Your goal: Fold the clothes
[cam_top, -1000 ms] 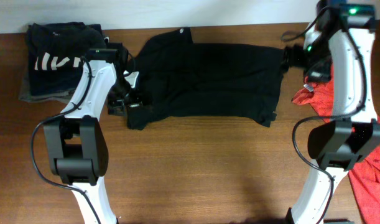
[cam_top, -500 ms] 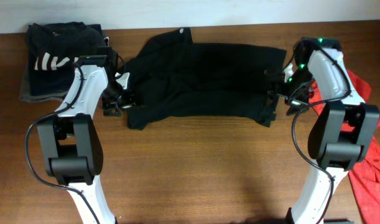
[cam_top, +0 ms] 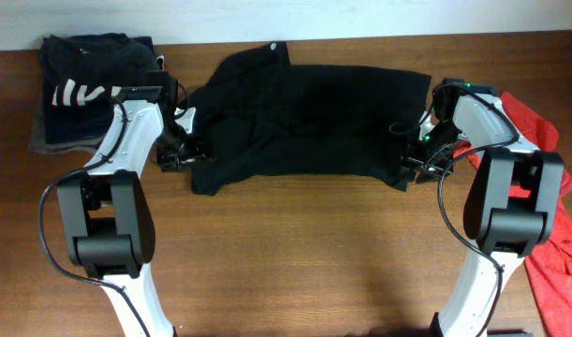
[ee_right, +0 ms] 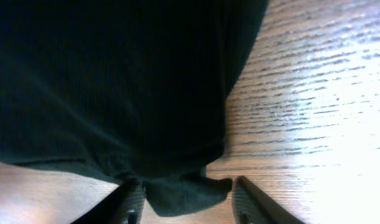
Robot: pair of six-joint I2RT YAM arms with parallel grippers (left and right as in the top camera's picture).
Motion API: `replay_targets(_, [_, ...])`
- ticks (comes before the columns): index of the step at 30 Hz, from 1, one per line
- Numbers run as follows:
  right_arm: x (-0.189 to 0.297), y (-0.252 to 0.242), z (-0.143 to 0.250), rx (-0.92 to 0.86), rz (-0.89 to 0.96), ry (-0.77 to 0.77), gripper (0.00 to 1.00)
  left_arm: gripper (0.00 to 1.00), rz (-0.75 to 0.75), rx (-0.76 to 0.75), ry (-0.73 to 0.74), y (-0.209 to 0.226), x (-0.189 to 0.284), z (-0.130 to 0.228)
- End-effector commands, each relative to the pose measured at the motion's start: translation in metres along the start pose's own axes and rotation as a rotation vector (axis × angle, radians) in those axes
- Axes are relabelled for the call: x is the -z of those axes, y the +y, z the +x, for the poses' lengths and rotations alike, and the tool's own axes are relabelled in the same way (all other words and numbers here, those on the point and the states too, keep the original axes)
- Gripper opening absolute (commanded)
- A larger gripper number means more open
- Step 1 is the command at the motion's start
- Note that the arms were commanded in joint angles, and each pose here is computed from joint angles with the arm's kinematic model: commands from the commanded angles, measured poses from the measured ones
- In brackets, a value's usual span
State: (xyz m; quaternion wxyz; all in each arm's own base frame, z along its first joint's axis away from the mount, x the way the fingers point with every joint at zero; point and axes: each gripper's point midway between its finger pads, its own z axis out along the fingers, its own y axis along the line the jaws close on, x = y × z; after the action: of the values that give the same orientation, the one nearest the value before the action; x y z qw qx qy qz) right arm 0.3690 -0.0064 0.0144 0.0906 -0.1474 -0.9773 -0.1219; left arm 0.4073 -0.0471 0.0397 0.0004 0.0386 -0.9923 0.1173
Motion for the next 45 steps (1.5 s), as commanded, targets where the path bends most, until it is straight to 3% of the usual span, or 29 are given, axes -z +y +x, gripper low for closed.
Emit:
replay_targets(1, [0.002, 0.002, 0.001, 0.008, -0.009, -0.007, 0.40, 0.59, 0.016, 0.004, 0.023, -0.002, -0.007, 0.006])
replay_targets(5, [0.002, 0.002, 0.001, 0.008, -0.009, -0.006, 0.27, 0.44, 0.039, 0.009, 0.041, -0.005, -0.007, 0.010])
replay_targets(8, [0.002, 0.001, 0.002, 0.008, -0.007, -0.006, 0.13, 0.12, 0.038, 0.011, 0.052, -0.005, -0.007, 0.013])
replay_targets(10, [0.002, -0.001, 0.002, 0.005, 0.004, -0.005, 0.04, 0.01, 0.036, 0.014, 0.063, -0.005, -0.007, 0.016])
replay_targets(18, [0.030, -0.023, 0.030, -0.093, 0.140, 0.070, 0.04, 0.01, 0.026, 0.054, 0.156, -0.006, 0.005, 0.036])
replay_targets(22, [0.061, -0.021, 0.043, -0.118, 0.147, 0.029, 0.04, 0.01, 0.017, 0.067, 0.193, -0.008, 0.023, 0.044])
replay_targets(29, [0.117, -0.048, 0.090, -0.218, 0.318, -0.007, 0.04, 0.01, -0.003, 0.098, 0.271, -0.011, 0.048, 0.061])
replay_targets(36, [0.121, -0.051, 0.112, -0.228, 0.331, 0.061, 0.04, 0.01, -0.020, 0.134, 0.414, -0.010, 0.060, 0.094])
replay_targets(41, [0.115, -0.055, 0.121, -0.230, 0.349, 0.102, 0.04, 0.01, -0.015, 0.145, 0.425, -0.015, 0.062, 0.098])
replay_targets(43, [0.116, -0.060, 0.120, -0.228, 0.379, 0.097, 0.13, 0.01, -0.014, 0.146, 0.425, -0.015, 0.062, 0.098])
replay_targets(44, [0.117, -0.060, 0.120, -0.227, 0.382, 0.096, 0.29, 0.07, -0.014, 0.146, 0.425, -0.015, 0.062, 0.098])
replay_targets(45, [0.117, -0.061, 0.120, -0.228, 0.382, 0.096, 0.62, 0.24, -0.014, 0.145, 0.425, -0.015, 0.062, 0.098])
